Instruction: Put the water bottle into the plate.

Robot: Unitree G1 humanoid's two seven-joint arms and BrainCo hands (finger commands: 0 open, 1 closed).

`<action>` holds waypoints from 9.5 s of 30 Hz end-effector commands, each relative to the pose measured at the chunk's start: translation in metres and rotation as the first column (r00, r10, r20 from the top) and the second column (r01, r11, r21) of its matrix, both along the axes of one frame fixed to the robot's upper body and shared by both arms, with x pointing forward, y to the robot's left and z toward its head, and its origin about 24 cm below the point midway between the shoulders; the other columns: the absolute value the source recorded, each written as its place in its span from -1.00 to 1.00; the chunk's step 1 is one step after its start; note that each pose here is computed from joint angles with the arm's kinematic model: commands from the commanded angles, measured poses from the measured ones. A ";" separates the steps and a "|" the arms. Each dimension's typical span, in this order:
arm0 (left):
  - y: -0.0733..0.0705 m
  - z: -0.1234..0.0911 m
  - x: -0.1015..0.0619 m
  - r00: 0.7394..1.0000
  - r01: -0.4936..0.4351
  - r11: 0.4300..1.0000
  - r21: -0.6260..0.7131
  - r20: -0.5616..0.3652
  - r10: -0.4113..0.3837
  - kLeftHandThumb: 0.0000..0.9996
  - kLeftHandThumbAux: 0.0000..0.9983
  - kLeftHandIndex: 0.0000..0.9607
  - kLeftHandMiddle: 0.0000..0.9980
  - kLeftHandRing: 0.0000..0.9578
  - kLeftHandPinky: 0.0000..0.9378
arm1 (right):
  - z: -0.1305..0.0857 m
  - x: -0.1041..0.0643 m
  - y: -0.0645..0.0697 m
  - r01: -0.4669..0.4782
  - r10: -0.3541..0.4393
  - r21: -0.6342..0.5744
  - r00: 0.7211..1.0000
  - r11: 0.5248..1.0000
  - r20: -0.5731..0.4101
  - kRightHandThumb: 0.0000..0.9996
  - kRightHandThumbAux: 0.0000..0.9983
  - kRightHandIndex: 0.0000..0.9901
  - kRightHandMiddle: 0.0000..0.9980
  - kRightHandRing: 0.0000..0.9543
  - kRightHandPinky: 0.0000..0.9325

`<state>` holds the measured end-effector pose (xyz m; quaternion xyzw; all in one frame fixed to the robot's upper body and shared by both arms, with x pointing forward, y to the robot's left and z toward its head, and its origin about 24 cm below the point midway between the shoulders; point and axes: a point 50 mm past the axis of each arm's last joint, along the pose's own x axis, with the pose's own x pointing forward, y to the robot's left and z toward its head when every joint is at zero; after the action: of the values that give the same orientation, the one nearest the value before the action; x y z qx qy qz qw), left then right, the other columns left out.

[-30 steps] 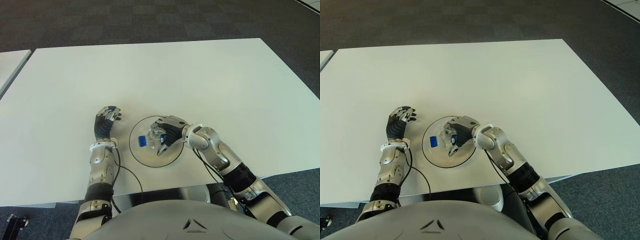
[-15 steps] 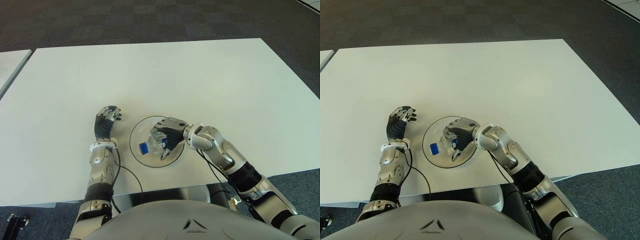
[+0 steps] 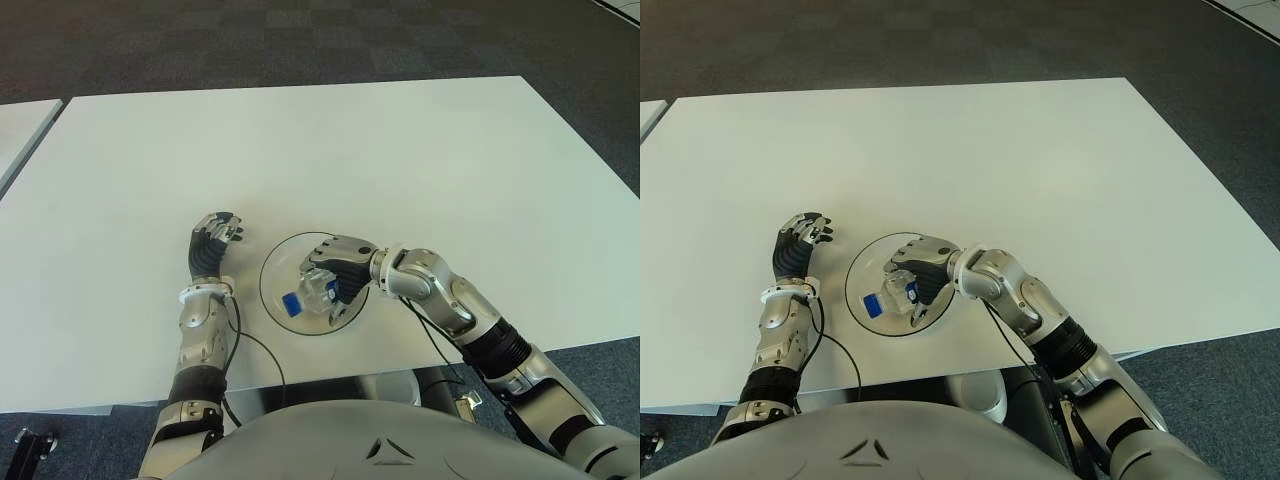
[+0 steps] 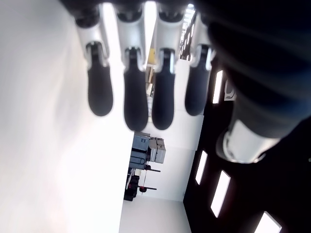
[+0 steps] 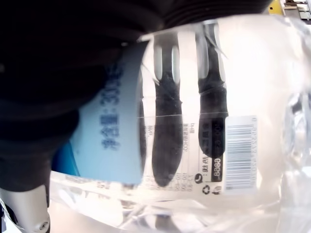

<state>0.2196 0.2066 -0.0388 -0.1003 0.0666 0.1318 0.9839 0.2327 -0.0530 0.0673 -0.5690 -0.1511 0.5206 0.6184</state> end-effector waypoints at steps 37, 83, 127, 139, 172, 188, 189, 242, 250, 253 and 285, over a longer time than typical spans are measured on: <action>-0.003 -0.023 -0.018 0.988 -0.009 0.999 -0.048 -0.152 0.002 0.67 0.35 -0.12 -0.04 0.11 0.10 | 0.001 -0.008 -0.002 0.028 -0.046 0.200 0.995 0.979 0.087 -0.43 0.01 -1.00 -1.00 -1.00 -1.00; -0.003 -0.022 -0.019 0.988 -0.019 0.999 -0.044 -0.154 0.012 0.67 0.35 -0.11 -0.05 0.10 0.09 | 0.015 0.005 -0.022 0.243 -0.317 0.594 0.948 0.767 0.021 -0.91 0.26 -1.00 -1.00 -1.00 -1.00; 0.002 -0.022 -0.018 0.992 0.005 0.999 -0.038 -0.127 -0.010 0.67 0.35 -0.12 -0.04 0.14 0.13 | -0.011 0.029 -0.096 0.603 -0.615 0.797 0.646 0.046 -0.453 -0.33 0.82 -0.33 -0.20 -0.13 0.03; 0.004 -0.021 -0.018 0.993 0.006 0.999 -0.038 -0.120 -0.011 0.67 0.35 -0.11 -0.04 0.13 0.11 | -0.027 0.030 -0.100 0.686 -0.622 0.728 0.574 0.010 -0.533 -0.63 0.93 -0.22 -0.11 -0.02 0.06; 0.004 -0.022 -0.017 0.993 0.009 0.999 -0.035 -0.121 -0.014 0.67 0.35 -0.10 -0.05 0.11 0.11 | -0.082 0.024 -0.102 0.802 -0.543 0.547 0.357 -0.240 -0.760 0.11 0.61 -0.14 -0.02 0.05 0.13; 0.005 -0.021 -0.017 0.993 0.015 1.000 -0.019 -0.116 -0.017 0.67 0.35 -0.11 -0.05 0.11 0.10 | -0.100 0.021 -0.091 0.721 -0.521 0.545 0.295 -0.429 -0.801 0.41 0.46 -0.13 0.15 0.23 0.31; 0.005 -0.021 -0.017 0.993 0.015 1.000 -0.018 -0.115 -0.017 0.67 0.35 -0.11 -0.05 0.11 0.10 | -0.100 0.021 -0.090 0.717 -0.520 0.546 0.296 -0.433 -0.801 0.42 0.46 -0.13 0.17 0.24 0.31; 0.006 -0.021 -0.018 0.994 0.018 1.000 -0.022 -0.106 -0.020 0.67 0.35 -0.11 -0.05 0.12 0.11 | -0.103 0.025 -0.093 0.789 -0.632 0.599 0.394 -0.140 -0.667 0.42 0.46 -0.12 0.31 0.39 0.41; 0.006 -0.021 -0.018 0.994 0.012 0.999 -0.034 -0.107 -0.016 0.67 0.35 -0.11 -0.05 0.12 0.12 | -0.102 0.025 -0.096 0.806 -0.636 0.582 0.392 -0.111 -0.665 0.42 0.46 -0.13 0.29 0.37 0.38; 0.005 -0.021 -0.018 0.994 0.012 0.999 -0.032 -0.105 -0.016 0.67 0.35 -0.11 -0.05 0.12 0.13 | -0.102 0.025 -0.097 0.809 -0.636 0.579 0.392 -0.107 -0.665 0.42 0.46 -0.13 0.28 0.37 0.38; 0.008 -0.021 -0.019 0.993 0.014 1.000 -0.023 -0.113 -0.017 0.67 0.35 -0.11 -0.05 0.12 0.11 | -0.110 0.025 -0.108 0.859 -0.614 0.473 0.270 -0.193 -0.742 0.41 0.46 -0.12 0.36 0.44 0.49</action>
<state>0.2181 0.2131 -0.0383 -0.0959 0.0601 0.1194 0.9864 0.2689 -0.1587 -0.0242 -0.0801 0.0117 -0.0368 0.9960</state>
